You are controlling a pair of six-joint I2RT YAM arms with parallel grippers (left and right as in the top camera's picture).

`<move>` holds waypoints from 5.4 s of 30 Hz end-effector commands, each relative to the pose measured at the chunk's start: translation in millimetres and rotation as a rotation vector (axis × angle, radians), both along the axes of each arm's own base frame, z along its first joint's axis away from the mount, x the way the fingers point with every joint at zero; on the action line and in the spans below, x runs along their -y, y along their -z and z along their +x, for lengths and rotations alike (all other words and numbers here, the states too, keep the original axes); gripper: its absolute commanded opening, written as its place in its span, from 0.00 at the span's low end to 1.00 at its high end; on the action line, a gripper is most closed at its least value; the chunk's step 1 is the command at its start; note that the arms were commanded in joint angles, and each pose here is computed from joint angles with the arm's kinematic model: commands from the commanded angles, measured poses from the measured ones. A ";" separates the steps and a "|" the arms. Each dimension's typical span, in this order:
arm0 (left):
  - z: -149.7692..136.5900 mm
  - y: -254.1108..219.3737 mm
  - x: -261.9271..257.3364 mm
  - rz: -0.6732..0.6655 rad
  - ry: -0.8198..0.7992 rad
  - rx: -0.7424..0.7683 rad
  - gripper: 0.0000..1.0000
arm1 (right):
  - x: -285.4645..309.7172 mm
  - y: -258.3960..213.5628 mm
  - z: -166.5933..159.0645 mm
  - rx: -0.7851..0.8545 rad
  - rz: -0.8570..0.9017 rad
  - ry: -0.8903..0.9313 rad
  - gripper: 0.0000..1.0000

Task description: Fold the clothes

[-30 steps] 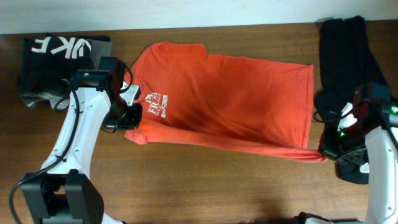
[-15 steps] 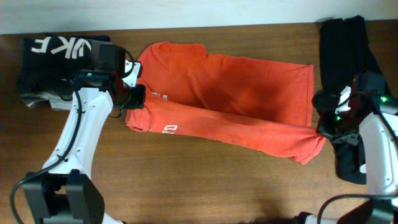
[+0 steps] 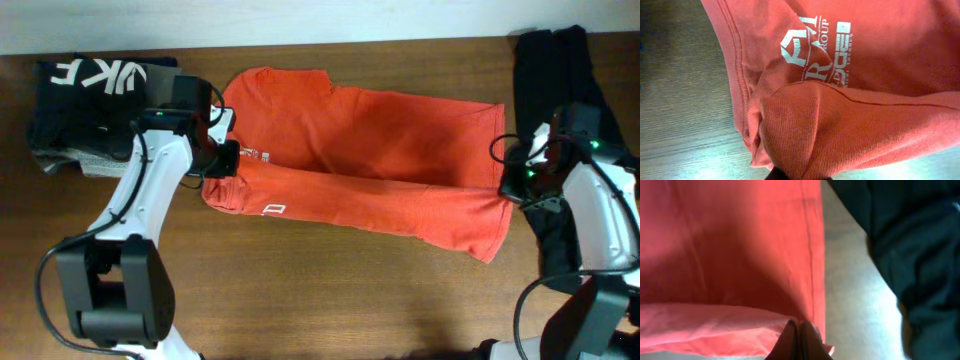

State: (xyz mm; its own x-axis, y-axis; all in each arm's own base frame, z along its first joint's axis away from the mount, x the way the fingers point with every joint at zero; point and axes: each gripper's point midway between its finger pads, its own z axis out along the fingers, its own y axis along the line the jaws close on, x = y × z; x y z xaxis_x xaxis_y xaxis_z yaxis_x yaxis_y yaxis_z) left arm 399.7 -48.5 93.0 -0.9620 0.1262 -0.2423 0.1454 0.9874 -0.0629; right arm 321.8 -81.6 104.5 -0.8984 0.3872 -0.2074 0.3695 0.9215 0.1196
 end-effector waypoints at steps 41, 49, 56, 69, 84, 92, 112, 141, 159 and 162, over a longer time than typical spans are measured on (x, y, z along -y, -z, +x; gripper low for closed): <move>109.2 -153.3 24.6 -0.125 0.118 0.473 0.77 | 0.7 -121.2 82.1 0.232 -0.029 -0.194 0.72; 171.3 -137.0 55.0 -0.141 0.184 0.574 0.77 | 1.1 -126.3 84.3 0.245 -0.034 -0.194 0.71; 222.3 -101.1 92.9 -0.193 0.250 0.682 0.77 | -1.7 -122.2 75.5 0.206 -0.019 -0.194 0.72; 253.4 -9.4 87.3 -0.060 0.250 0.655 0.76 | -2.3 -119.7 69.9 0.181 -0.016 -0.197 0.71; 267.5 41.1 63.1 -0.026 0.211 0.638 0.77 | 0.1 -119.2 69.4 0.177 -0.030 -0.195 0.71; 264.3 60.3 57.5 -0.025 0.205 0.599 0.75 | 0.1 -119.3 69.5 0.178 -0.034 -0.209 0.72; 271.1 51.4 48.7 -0.033 0.142 0.564 0.18 | 0.9 -119.2 69.2 0.177 -0.035 -0.208 0.71; 103.5 12.0 76.3 -0.027 0.222 -0.120 0.01 | 3.2 -122.8 77.4 0.212 -0.048 -0.208 0.72; 139.3 4.5 91.0 -0.031 0.262 0.043 0.47 | 3.5 -123.7 79.4 0.221 -0.052 -0.208 0.74; 155.8 1.8 84.7 -0.035 0.246 0.103 0.50 | 3.4 -123.5 79.1 0.220 -0.051 -0.208 0.74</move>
State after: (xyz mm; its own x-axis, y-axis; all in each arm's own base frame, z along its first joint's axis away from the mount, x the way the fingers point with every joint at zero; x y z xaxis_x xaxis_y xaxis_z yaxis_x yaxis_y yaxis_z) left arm 544.1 -142.9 86.1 -0.8759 0.3720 -0.3072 0.4095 0.9099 -0.0657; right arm 398.8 -85.2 221.6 -0.8950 0.1965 -0.4004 0.1533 0.9786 0.1375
